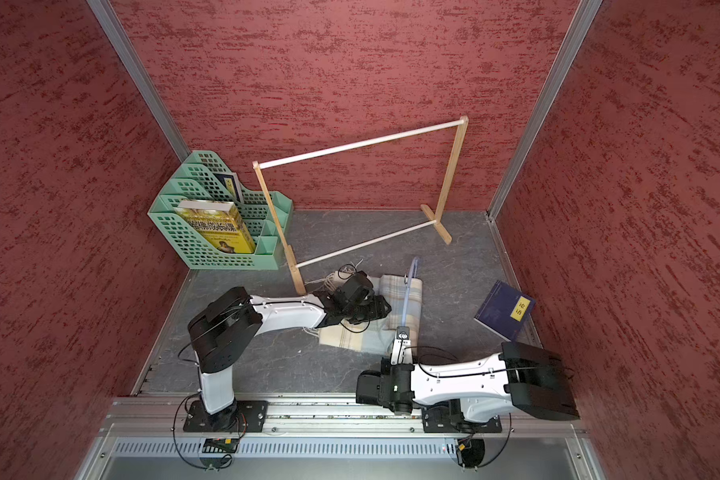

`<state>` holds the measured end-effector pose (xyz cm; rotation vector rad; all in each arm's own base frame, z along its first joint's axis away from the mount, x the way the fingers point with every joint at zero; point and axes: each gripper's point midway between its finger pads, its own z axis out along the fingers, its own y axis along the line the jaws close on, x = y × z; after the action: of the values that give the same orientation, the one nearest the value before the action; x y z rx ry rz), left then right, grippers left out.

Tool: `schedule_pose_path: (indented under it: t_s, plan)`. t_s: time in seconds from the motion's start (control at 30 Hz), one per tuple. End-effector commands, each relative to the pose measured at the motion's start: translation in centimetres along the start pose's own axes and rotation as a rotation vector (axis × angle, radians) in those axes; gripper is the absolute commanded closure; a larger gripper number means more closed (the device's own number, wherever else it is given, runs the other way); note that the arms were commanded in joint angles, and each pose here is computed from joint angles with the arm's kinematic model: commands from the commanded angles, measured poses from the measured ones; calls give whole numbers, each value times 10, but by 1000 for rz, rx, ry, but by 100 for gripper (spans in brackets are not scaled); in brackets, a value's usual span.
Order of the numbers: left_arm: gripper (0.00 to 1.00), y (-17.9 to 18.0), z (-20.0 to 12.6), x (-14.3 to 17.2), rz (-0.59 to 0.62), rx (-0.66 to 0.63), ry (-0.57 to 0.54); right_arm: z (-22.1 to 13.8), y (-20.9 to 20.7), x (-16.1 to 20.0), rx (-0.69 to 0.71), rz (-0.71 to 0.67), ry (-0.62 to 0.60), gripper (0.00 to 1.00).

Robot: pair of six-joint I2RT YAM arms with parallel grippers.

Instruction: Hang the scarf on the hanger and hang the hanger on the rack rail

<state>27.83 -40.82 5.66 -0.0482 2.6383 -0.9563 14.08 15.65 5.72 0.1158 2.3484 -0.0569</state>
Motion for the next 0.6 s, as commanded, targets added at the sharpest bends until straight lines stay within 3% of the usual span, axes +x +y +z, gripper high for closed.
schedule_pose_path:
  t_s: [0.0,0.13,0.33,0.43,0.53,0.57]
  plan:
    - [26,-16,-5,-6,16,21,-30,3,-3,3,8,11,-1,100]
    - [30,-16,2,-6,18,12,-26,5,-5,6,5,16,5,100]
    - [46,-16,13,-8,20,2,-21,7,-6,8,6,23,11,100]
    - [62,-14,15,-8,24,-5,-20,7,-7,8,7,26,10,100]
    - [96,-12,15,-9,26,-8,-23,7,-8,7,9,33,6,100]
    - [100,-11,14,-10,25,-10,-25,6,-9,7,10,38,5,100]
